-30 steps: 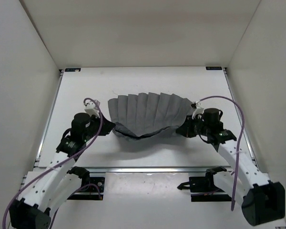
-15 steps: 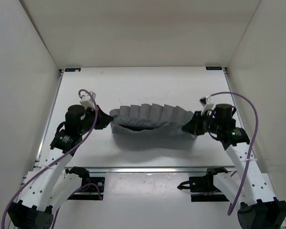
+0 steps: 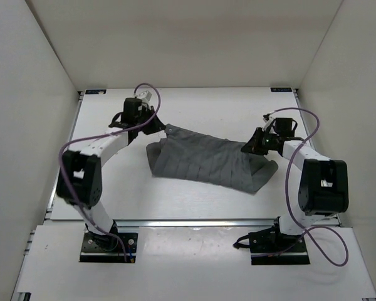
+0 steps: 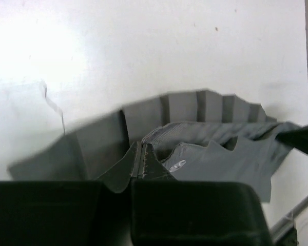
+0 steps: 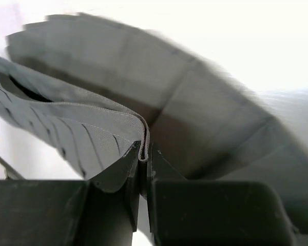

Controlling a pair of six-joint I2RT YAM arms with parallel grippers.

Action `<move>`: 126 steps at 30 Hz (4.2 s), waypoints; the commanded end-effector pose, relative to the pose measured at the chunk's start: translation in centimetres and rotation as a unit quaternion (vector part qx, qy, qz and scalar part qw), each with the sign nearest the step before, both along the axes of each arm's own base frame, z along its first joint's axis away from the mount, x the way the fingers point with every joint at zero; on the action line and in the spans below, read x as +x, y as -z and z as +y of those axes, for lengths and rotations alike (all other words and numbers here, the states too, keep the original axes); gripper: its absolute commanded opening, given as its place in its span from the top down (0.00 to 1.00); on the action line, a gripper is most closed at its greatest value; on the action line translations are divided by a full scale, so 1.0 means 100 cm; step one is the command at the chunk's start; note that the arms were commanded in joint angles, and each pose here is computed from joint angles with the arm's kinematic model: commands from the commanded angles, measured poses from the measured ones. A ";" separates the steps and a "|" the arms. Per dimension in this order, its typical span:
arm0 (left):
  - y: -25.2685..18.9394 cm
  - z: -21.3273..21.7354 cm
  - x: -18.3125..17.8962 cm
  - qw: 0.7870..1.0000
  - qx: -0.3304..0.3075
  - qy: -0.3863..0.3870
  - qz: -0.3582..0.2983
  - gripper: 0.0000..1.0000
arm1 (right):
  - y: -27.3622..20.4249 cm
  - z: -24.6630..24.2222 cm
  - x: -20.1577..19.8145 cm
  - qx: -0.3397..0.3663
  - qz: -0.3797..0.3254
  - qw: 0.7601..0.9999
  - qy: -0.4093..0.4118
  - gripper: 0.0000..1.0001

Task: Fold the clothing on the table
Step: Fold the skirt

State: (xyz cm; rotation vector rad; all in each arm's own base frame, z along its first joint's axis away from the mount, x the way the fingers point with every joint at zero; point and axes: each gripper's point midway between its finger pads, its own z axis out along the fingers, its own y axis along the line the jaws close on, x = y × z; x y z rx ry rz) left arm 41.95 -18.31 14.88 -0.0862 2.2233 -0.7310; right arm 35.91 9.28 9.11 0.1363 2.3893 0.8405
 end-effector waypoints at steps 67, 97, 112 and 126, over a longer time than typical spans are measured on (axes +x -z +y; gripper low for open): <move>0.123 0.091 -0.182 0.959 -0.098 -0.262 0.041 1.00 | 0.050 0.036 -0.103 0.034 0.075 0.993 0.086 0.27; 0.122 0.023 -0.142 0.981 -0.061 -0.168 0.073 1.00 | -0.079 0.174 -0.019 -0.041 -0.090 0.977 -0.189 1.00; 0.126 0.040 -0.151 0.980 -0.060 -0.180 0.068 1.00 | -0.018 0.348 -0.083 -0.017 -0.034 0.921 -0.388 1.00; 0.126 0.048 -0.154 0.980 -0.063 -0.178 0.060 1.00 | -0.027 0.380 -0.092 0.024 -0.004 0.901 -0.433 1.00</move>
